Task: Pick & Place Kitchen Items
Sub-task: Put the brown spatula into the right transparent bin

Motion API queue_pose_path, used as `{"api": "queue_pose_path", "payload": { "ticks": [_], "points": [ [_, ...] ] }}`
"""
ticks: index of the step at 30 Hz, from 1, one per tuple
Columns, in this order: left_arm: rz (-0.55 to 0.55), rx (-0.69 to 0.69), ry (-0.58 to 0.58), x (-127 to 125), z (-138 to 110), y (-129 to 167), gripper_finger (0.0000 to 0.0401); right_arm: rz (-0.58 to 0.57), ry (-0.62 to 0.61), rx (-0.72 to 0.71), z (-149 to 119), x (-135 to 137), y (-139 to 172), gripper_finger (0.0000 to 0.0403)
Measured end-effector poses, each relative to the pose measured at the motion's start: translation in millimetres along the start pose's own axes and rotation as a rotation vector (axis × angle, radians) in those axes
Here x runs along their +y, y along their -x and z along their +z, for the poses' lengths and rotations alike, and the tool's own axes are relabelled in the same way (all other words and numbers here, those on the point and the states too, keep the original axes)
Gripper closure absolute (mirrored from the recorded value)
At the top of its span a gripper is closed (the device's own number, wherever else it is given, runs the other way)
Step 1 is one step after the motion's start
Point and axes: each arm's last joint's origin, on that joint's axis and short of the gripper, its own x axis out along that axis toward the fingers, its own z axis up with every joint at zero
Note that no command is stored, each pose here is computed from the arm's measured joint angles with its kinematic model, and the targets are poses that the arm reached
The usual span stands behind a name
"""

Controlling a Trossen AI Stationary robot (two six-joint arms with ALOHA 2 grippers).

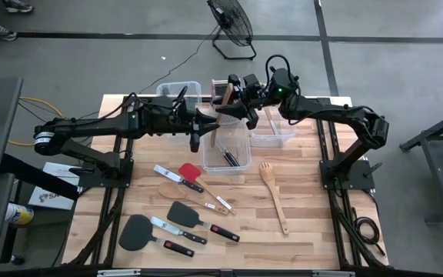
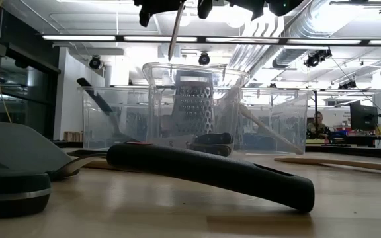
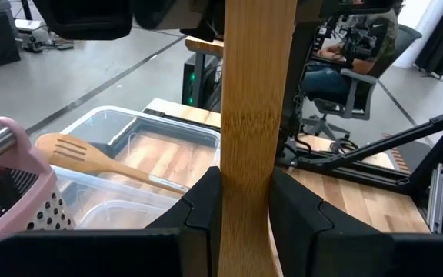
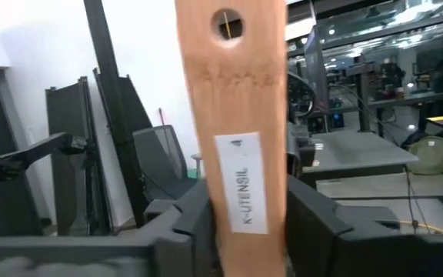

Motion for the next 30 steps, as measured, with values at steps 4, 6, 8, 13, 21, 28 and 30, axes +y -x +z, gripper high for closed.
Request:
{"api": "queue_pose_path", "payload": {
  "ticks": [4,6,8,13,21,28,30],
  "points": [
    [-0.002,0.000,0.026,0,0,0,0.0325,0.022,0.019,0.007,0,0,0,0.0316],
    [-0.003,0.000,0.025,0,0,0,0.0325,0.022,0.024,0.007,0,1,0,0.0316],
    [-0.003,0.000,0.025,0,0,0,0.0325,0.023,0.025,0.007,0,1,0,0.0316],
    [-0.002,0.000,0.043,0,0,0,0.0325,0.022,0.009,0.008,0,1,0,0.0316],
    [0.026,-0.006,0.039,1,0,0,0.0199,-0.014,-0.025,0.017,0,-3,3,0.0316],
    [0.102,-0.030,0.040,2,5,10,0.0174,-0.122,-0.056,0.032,8,-16,22,0.0316],
    [0.130,-0.040,0.041,3,8,15,0.0174,-0.162,-0.065,0.047,14,-19,32,0.0316]
  ]
}}
